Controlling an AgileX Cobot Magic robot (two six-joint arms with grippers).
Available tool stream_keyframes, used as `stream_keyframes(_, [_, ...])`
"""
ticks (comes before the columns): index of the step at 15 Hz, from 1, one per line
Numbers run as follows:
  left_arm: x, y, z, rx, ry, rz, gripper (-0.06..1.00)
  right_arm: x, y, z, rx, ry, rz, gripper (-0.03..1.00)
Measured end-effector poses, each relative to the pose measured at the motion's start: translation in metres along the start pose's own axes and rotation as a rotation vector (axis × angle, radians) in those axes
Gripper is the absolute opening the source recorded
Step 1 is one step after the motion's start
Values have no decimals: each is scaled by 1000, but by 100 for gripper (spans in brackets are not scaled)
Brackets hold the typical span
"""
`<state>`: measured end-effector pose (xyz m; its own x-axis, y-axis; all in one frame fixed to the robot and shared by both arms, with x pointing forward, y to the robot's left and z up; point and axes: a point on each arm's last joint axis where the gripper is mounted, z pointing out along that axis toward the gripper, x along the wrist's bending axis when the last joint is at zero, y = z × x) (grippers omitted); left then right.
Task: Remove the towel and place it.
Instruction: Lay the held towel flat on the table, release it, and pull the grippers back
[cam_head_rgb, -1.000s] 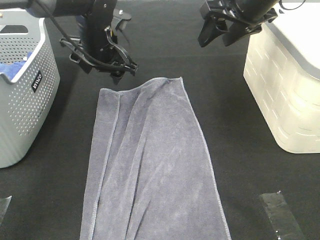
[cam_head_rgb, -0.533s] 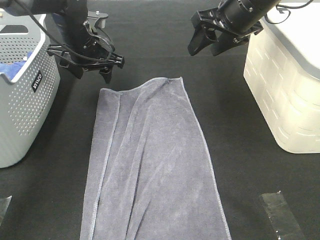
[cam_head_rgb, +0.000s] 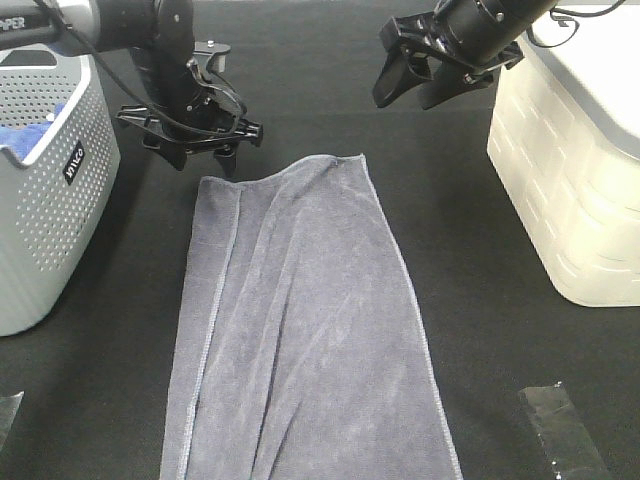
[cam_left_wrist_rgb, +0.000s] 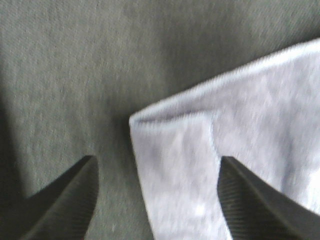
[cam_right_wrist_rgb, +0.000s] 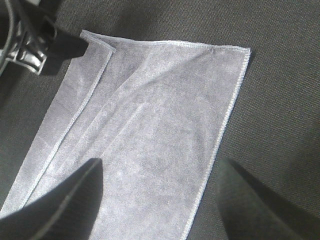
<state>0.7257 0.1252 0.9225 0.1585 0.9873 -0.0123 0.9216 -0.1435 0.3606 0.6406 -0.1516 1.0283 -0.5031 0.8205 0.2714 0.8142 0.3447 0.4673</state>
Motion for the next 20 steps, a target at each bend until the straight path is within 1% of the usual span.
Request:
stream_keyframes(2, [-6, 5, 7, 12, 0, 25, 62, 0, 0, 0, 0, 0, 0, 61])
stream_keyframes(4, [-9, 5, 15, 34, 2, 29, 62, 0, 0, 0, 0, 0, 0, 61])
stream_keyframes(12, [-9, 0, 41, 78, 12, 35, 56, 0, 0, 0, -1, 0, 0, 61])
stream_keyframes(13, [-9, -1, 43, 75, 12, 35, 54, 0, 0, 0, -1, 0, 0, 61])
stream_keyframes(16, [-9, -1, 45, 71, 14, 38, 39, 0, 0, 0, -1, 0, 0, 61])
stream_keyframes(19, [-7, 0, 45, 67, 39, 55, 19, 0, 0, 0, -1, 0, 0, 61])
stream_keyframes(20, [-5, 0, 45, 71, 65, 71, 14, 0, 0, 0, -1, 0, 0, 61])
